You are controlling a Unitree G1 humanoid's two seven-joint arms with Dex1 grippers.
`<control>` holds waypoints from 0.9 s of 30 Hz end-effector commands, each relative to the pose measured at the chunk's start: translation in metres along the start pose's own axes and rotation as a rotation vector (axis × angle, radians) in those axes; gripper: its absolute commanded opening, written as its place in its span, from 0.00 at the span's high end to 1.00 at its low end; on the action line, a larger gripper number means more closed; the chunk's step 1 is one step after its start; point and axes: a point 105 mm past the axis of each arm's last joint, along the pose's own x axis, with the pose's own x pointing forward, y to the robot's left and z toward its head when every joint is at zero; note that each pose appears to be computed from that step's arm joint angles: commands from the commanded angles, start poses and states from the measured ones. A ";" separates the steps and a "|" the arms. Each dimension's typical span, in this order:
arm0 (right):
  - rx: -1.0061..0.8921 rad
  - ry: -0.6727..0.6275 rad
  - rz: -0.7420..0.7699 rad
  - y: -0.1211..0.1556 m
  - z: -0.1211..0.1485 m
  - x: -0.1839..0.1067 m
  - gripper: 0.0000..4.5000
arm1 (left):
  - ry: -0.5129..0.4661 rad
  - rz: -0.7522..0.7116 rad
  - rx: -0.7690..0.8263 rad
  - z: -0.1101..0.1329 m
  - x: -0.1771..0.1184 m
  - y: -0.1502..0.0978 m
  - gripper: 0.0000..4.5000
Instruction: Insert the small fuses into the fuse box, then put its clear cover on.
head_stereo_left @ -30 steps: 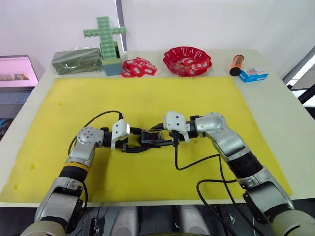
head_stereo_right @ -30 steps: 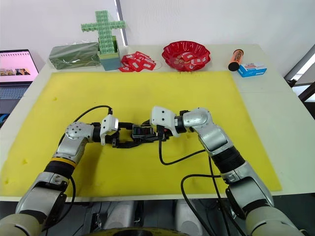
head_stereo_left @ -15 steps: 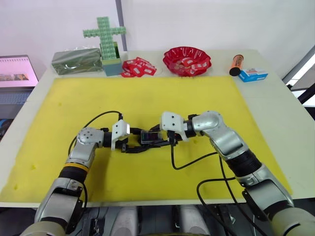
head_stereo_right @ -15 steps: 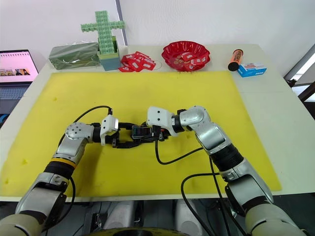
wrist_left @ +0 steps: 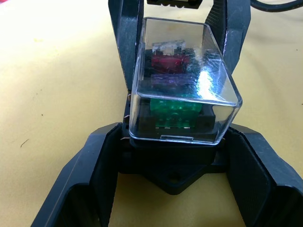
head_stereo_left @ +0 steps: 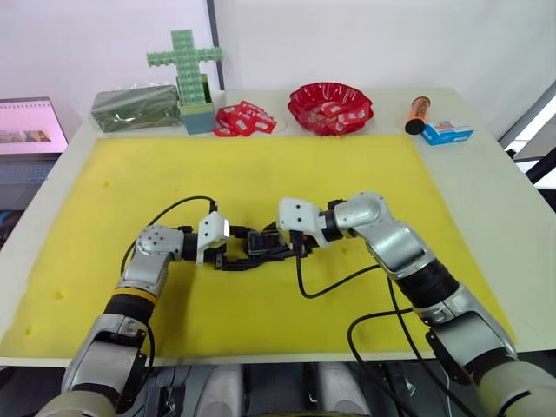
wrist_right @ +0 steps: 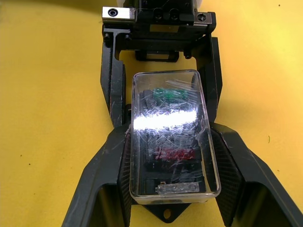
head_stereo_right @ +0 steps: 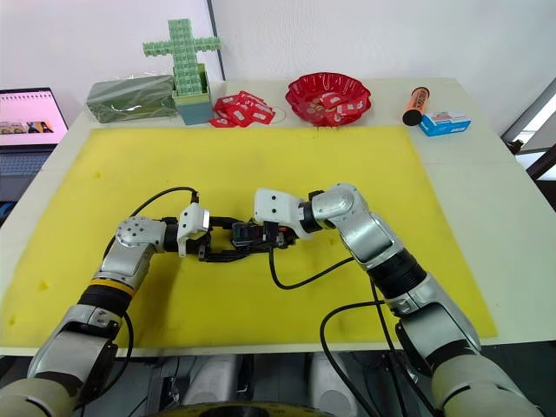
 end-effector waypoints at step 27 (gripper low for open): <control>-0.021 -0.294 -0.066 -0.008 0.059 -0.050 0.14 | -0.011 -0.006 0.013 0.002 0.001 -0.003 0.38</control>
